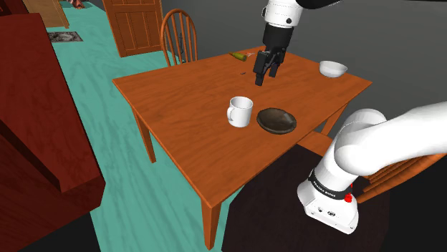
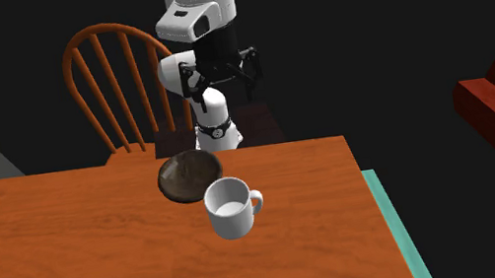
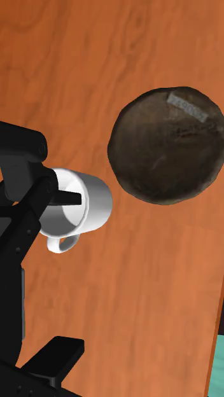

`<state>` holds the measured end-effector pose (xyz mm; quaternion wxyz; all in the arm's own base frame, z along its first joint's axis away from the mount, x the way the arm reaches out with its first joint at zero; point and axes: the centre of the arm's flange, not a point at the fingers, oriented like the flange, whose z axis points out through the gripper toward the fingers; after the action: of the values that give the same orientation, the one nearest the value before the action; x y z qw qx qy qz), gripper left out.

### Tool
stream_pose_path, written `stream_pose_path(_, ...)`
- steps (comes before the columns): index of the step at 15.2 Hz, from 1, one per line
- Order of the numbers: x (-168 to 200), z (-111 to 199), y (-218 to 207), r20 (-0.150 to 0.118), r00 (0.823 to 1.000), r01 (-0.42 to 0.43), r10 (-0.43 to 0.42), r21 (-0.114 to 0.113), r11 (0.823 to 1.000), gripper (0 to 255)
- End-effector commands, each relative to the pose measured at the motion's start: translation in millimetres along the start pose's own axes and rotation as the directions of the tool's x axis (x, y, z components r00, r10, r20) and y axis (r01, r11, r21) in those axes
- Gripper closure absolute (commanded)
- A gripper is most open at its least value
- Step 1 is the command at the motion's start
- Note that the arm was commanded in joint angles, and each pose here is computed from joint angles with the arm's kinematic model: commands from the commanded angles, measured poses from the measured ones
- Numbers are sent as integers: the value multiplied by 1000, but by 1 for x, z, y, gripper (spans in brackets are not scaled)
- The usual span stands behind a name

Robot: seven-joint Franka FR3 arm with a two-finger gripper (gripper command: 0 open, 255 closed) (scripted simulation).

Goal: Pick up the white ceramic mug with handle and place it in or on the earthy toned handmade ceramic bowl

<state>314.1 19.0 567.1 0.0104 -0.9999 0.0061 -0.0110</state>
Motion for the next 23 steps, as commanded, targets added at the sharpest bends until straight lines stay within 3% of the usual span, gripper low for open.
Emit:
stream_pose_path(1,0,0,0,0,1000,0,0,0,1000,0)
stream_pose_path(16,113,136,93,46,995,87,-86,-18,996,0)
stream_pose_path(23,113,169,95,46,995,88,-87,-18,996,0)
